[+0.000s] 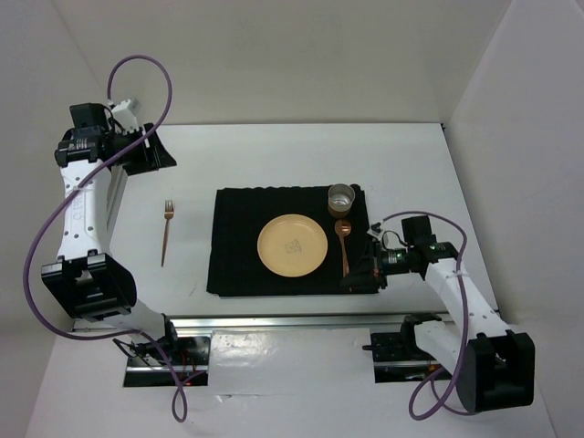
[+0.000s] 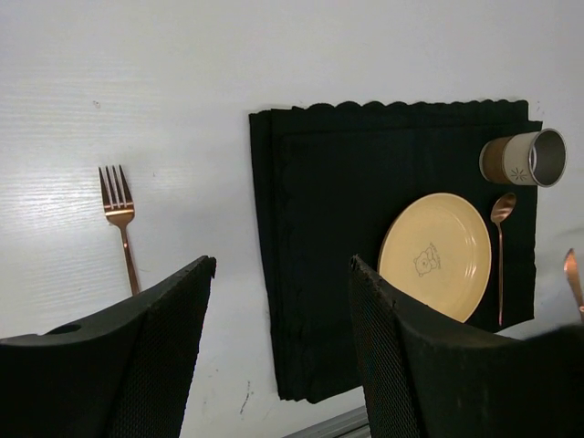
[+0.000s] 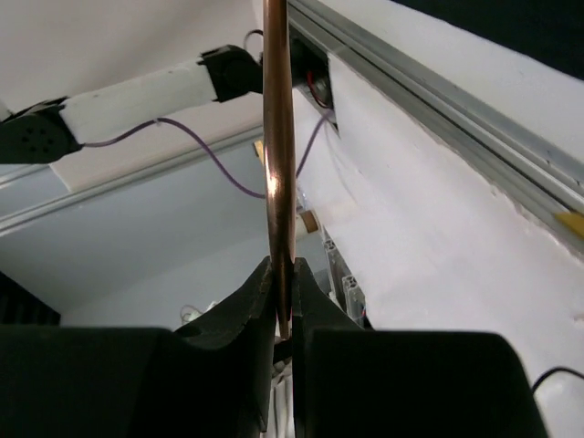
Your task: Set the dinner table for one person
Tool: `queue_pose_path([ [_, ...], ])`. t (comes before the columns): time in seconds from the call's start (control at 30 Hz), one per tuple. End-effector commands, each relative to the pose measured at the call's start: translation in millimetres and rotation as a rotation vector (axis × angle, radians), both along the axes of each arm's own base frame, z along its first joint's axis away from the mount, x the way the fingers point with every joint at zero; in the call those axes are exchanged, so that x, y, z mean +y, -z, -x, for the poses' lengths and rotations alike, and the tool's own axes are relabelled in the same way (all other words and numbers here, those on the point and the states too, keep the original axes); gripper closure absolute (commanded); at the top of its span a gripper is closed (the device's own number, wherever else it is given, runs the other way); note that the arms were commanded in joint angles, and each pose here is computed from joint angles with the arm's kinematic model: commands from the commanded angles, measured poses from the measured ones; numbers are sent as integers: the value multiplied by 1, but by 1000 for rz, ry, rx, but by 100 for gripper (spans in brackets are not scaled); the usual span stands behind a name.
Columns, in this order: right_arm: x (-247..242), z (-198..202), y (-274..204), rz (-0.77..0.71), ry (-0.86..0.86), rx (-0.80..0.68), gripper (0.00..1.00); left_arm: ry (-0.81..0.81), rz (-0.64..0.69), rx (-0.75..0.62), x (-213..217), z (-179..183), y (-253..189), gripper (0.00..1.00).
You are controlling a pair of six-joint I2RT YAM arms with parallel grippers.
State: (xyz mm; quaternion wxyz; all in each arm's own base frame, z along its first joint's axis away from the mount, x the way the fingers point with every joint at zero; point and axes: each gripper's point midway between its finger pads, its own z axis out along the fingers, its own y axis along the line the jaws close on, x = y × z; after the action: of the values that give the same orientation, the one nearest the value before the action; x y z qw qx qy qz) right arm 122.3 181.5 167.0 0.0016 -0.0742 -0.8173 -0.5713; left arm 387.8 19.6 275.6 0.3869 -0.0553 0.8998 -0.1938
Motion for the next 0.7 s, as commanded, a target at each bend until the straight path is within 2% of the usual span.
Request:
queue_pose_path([
  [0.0, -4, 10, 8, 30, -12, 26, 100, 41, 15, -28, -4, -3, -2, 32],
  [0.1, -6, 4, 19, 85, 28, 40, 100, 39, 25, -22, -3, -1, -2, 32],
  [0.23, -19, -17, 50, 187, 101, 136, 100, 40, 24, -23, -2, -3, -2, 32],
  [0.37, -42, -48, 72, 291, 209, 127, 100, 52, 24, -28, -4, -2, -5, 32],
  [0.53, -44, -83, 67, 286, 221, 48, 100, 66, 42, -24, -7, -1, -3, 32],
  [0.67, -44, -87, 82, 285, 188, 81, 100, 59, 32, -30, -5, -2, -6, 32],
])
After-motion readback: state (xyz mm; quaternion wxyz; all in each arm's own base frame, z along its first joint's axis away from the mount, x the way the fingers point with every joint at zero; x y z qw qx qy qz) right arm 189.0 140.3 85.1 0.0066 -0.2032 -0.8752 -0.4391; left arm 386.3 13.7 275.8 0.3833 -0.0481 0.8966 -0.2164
